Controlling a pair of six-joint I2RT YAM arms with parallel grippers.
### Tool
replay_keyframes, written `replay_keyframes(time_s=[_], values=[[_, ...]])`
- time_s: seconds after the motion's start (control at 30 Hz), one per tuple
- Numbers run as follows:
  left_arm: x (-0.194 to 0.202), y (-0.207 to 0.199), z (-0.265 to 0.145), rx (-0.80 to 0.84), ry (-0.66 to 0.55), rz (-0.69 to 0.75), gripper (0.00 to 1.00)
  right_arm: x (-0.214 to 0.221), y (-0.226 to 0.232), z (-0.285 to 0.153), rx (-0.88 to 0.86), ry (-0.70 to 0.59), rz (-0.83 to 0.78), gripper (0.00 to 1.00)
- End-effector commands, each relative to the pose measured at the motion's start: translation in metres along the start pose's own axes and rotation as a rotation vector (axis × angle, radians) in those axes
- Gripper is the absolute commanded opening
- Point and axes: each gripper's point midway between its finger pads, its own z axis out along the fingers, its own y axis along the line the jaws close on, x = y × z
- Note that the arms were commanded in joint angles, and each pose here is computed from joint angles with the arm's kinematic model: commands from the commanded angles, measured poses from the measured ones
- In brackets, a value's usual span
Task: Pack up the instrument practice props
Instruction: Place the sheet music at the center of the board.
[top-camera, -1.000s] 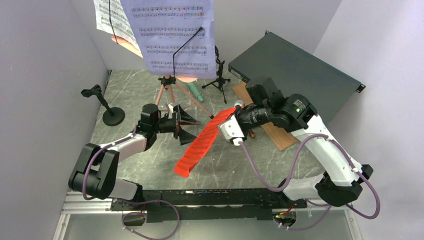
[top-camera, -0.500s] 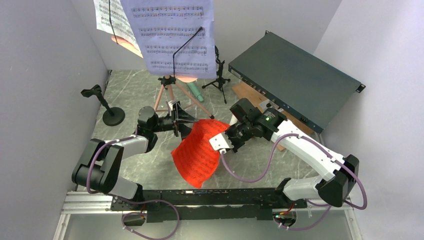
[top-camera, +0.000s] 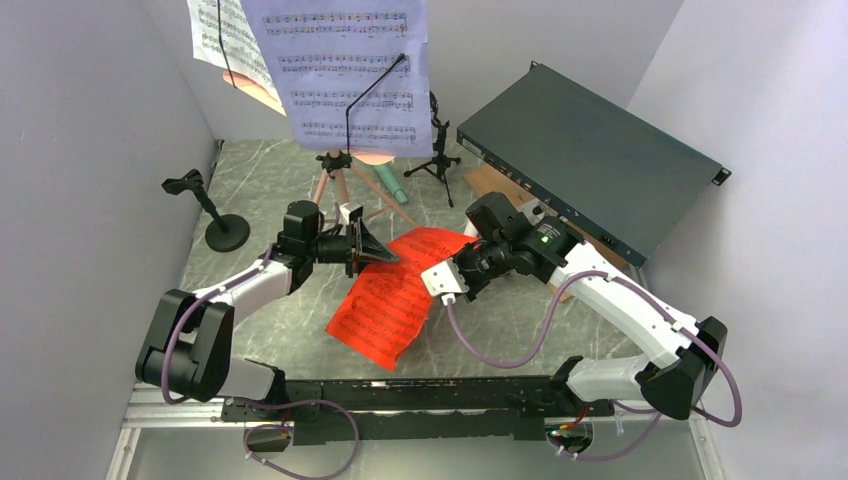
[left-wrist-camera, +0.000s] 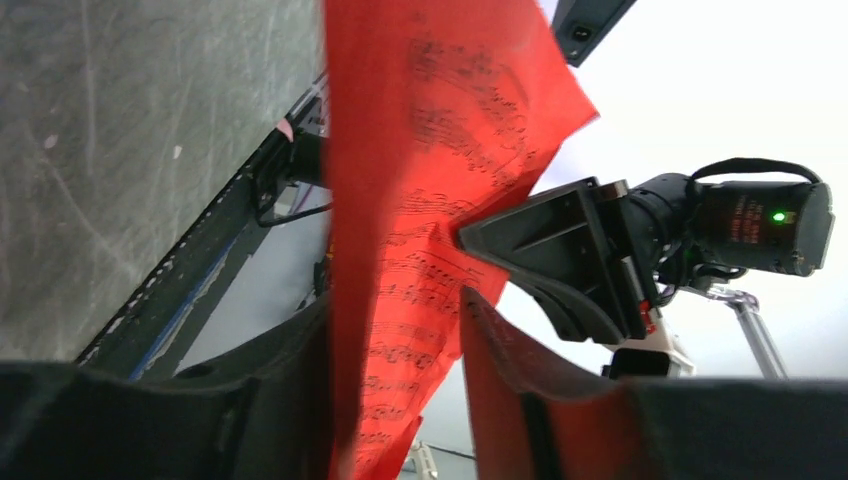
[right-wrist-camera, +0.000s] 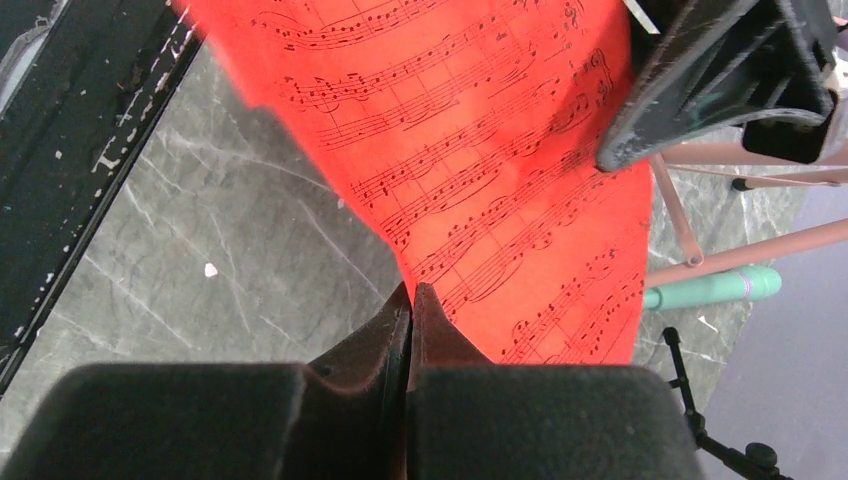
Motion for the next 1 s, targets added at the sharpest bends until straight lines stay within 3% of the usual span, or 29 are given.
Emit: replay_keyframes(time_s=[0.0,0.03,0.07,0.1,0.2,0.23,0.4,0.53,0.77,0.97], values=[[0.011,0.006,-0.005,-0.048,0.055,0.048,0.38,-0.01,-0.011,-0.008,0.053,-0.027,-0.028,0.0],[0.011,0.006,-0.005,-0.047,0.06,0.053,0.27,-0.01,-0.011,-0.008,0.054,-0.027,-0.027,0.0],[0.012,0.005,-0.006,-0.043,0.065,0.058,0.05,-0.01,-0.011,-0.007,0.055,-0.029,-0.024,0.0],[0.012,0.005,-0.006,-0.044,0.068,0.061,0.0,-0.009,-0.011,-0.006,0.056,-0.031,-0.02,0.0],[0.007,0.012,-0.012,-0.112,0.03,0.088,0.0,-0.008,-0.012,-0.002,0.064,-0.04,0.01,0.04],[0.003,0.018,-0.018,-0.169,-0.002,0.146,0.0,-0.008,-0.012,0.0,0.067,-0.045,0.028,0.11],[-0.003,0.045,-0.055,-0.482,-0.147,0.174,0.0,-0.003,-0.006,0.009,0.073,-0.105,0.141,0.55],[-0.006,0.059,-0.087,-0.651,-0.275,0.168,0.0,0.002,0.005,0.006,0.052,-0.18,0.233,0.75],[-0.02,0.039,-0.193,-1.09,-0.666,0.317,0.0,0.019,0.029,0.004,0.008,-0.269,0.337,0.84],[-0.034,0.018,-0.255,-1.35,-0.828,0.436,0.0,0.027,0.031,0.007,-0.007,-0.249,0.356,0.85]])
